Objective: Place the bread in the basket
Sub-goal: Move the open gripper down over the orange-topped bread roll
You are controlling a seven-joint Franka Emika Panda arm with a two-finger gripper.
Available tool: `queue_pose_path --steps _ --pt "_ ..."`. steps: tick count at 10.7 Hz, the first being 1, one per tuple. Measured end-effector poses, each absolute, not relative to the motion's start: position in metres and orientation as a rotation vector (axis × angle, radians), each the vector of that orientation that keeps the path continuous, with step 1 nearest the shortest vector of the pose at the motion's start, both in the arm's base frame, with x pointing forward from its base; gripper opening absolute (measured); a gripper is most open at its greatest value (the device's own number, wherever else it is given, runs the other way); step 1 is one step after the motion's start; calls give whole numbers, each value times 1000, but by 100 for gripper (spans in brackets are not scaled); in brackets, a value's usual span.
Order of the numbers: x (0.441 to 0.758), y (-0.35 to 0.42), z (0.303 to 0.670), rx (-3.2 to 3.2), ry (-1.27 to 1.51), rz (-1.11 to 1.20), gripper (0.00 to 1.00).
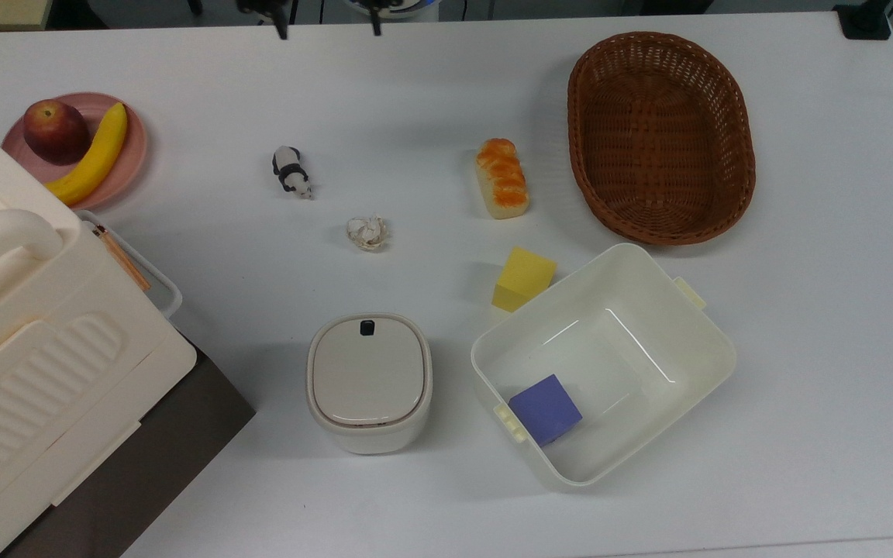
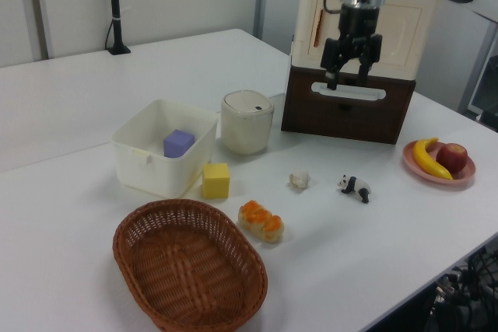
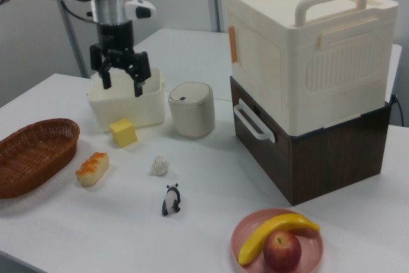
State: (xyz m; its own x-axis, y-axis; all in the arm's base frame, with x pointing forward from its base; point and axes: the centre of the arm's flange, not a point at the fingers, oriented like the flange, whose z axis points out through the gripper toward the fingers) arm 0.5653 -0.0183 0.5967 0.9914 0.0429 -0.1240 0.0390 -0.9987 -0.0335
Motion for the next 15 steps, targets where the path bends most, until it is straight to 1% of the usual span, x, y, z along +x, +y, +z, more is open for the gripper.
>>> queue_pose_path --steps 2,4,5,7,9,10,13,14,15 --pt "565 25 571 -3104 -124 267 100" --pt "568 69 535 -3106 -183 305 100" --pt "572 93 508 -3111 -191 317 100" --pt "579 141 439 -3124 -198 324 100" --pt "577 179 372 -3142 -194 352 100" --pt "577 189 349 -3149 -199 375 100" --pt "577 199 313 -3163 -188 422 100" --pt "577 200 306 -3166 -180 435 94" --pt "577 200 303 -3167 -179 440 92"
